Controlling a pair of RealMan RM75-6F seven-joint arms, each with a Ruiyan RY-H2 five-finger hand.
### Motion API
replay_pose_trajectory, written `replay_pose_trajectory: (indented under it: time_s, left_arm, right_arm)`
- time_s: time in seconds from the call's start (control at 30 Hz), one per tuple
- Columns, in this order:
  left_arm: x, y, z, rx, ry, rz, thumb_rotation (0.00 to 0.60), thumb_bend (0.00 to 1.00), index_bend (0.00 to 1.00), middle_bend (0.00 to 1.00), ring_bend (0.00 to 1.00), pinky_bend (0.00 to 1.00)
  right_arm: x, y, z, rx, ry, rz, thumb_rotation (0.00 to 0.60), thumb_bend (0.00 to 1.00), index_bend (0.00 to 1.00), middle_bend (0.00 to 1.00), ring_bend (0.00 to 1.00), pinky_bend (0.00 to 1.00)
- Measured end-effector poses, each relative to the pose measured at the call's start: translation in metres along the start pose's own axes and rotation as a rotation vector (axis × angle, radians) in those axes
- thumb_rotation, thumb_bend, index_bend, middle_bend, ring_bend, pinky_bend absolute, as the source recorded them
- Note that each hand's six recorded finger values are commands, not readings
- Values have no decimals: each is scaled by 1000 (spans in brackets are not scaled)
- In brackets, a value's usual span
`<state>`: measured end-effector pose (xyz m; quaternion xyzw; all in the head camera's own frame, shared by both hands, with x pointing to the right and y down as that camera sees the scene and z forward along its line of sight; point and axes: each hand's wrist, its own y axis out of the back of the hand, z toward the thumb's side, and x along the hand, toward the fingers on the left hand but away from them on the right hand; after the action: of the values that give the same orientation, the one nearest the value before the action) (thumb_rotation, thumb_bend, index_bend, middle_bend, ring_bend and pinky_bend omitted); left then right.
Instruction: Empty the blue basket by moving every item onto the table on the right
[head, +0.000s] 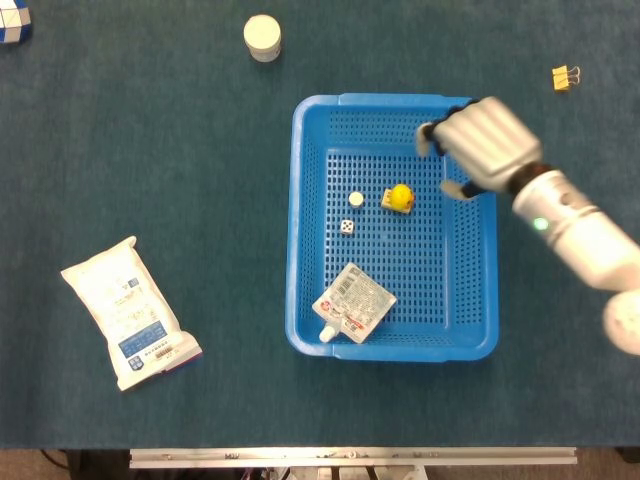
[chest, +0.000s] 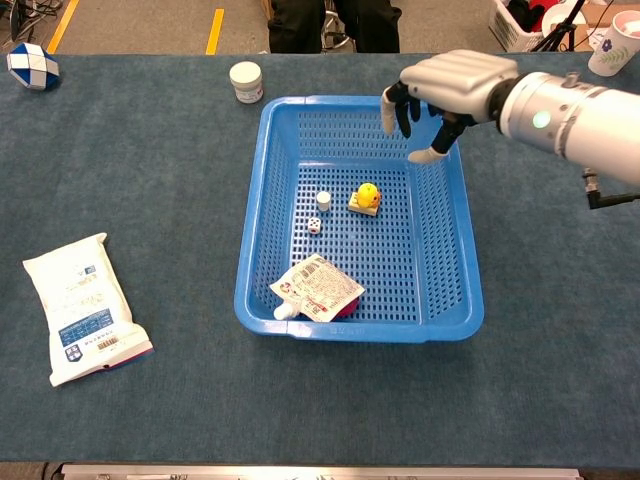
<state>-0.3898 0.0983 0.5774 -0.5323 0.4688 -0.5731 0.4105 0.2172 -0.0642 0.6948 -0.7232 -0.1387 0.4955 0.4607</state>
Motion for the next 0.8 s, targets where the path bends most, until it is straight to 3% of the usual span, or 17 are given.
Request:
replay_pose_trajectory:
  time_s: [0.37,0.8]
  left_arm:
    - [1,5,-5,-15,14,13,600,299,394,279,260,163]
    - [5,8,-10,-30,16,23,600,299,394,279,260,155]
  right_arm:
    - [-31,-33,24,78,4,30,600,160,423,500,374,408]
    - [-44,-46,40,139,11,21,600,159,454,500,375,417]
